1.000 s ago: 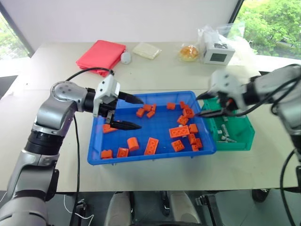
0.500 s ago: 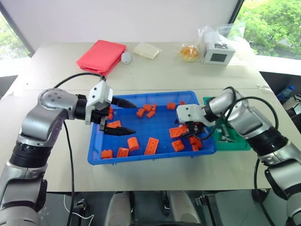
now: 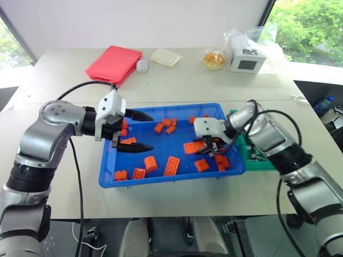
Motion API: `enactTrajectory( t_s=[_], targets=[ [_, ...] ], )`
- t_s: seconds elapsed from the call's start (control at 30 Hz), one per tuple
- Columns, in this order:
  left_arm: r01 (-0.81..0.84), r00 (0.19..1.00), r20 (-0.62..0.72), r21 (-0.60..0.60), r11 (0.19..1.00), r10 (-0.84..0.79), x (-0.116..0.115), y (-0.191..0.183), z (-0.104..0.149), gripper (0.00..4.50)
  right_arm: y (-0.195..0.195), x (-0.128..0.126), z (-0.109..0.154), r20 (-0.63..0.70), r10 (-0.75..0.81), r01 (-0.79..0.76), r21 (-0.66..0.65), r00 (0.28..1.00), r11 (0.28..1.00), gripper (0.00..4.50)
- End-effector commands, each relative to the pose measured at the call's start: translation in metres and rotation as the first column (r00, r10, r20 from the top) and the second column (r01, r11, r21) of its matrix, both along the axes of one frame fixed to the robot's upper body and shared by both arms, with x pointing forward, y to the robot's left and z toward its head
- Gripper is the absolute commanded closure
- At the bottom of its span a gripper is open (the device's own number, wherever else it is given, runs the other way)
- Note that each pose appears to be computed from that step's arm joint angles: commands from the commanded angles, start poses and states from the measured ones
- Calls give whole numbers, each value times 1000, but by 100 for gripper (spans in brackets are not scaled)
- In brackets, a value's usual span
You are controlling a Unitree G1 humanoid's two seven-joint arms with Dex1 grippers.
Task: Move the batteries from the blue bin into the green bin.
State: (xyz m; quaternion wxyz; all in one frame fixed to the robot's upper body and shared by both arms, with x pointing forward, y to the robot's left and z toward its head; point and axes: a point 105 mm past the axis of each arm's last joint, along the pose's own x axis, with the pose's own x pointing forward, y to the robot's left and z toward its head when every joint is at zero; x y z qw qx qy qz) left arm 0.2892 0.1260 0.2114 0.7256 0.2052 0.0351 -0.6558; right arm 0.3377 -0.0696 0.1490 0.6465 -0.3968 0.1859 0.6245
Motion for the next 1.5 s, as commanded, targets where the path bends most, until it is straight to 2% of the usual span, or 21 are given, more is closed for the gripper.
enactTrajectory(
  t_s=[0.03, 0.17, 0.23, 0.27, 0.33, 0.37, 0.4, 0.53, 0.63, 0.7, 0.87, 1.03, 1.2, 1.5],
  targets=[
    [25, 998, 55, -9, 1000, -24, 1, -5, 12, 0, 37, 8, 12, 82, 11, -17, 70, 997, 997, 330],
    [38, 998, 58, -14, 999, -38, 1, -9, 13, 0, 78, 12, 1, 83, 12, -21, 104, 996, 994, 330],
    [43, 997, 58, -14, 999, -42, 1, -10, 13, 0, 90, 10, -5, 59, 22, -28, 107, 998, 994, 220],
    [44, 997, 58, -14, 999, -43, 1, -10, 13, 0, 93, 10, -6, 52, 25, -30, 107, 998, 994, 180],
    [44, 997, 57, -13, 999, -43, 1, -9, 13, 0, 92, 11, -2, 64, 27, -34, 109, 998, 993, 73],
    [43, 997, 57, -13, 999, -42, 2, -9, 13, 0, 88, 12, 4, 71, 25, -32, 111, 997, 993, 28],
    [43, 997, 57, -13, 999, -42, 2, -8, 13, 0, 82, 12, 11, 75, 24, -32, 112, 997, 993, 5],
    [41, 998, 58, -14, 999, -40, 2, -8, 12, 0, 39, 7, 34, 104, 18, -26, 74, 994, 997, 5],
    [44, 997, 58, -15, 999, -43, 3, -9, 11, 0, 2, -1, 40, 115, -2, 1, 8, 993, 1000, 5],
    [48, 997, 58, -17, 999, -47, 3, -10, 11, 0, -16, -4, 39, 111, -37, 39, -17, 993, 999, 5],
    [69, 996, 59, -19, 997, -68, 1, -13, 12, 0, -59, -18, 18, 69, -125, 131, -90, 990, 987, 5],
    [71, 996, 59, -15, 997, -70, 3, -12, 12, 0, -70, -25, 6, 41, -184, 187, -91, 982, 978, 5],
    [74, 996, 57, -10, 997, -74, 3, -11, 11, 0, -74, -17, -1, 49, -240, 244, -78, 969, 967, 5],
    [75, 995, 63, -10, 997, -74, 3, -11, 13, 0, -87, -18, -22, 57, -220, 226, -134, 974, 965, 5]
  ],
)
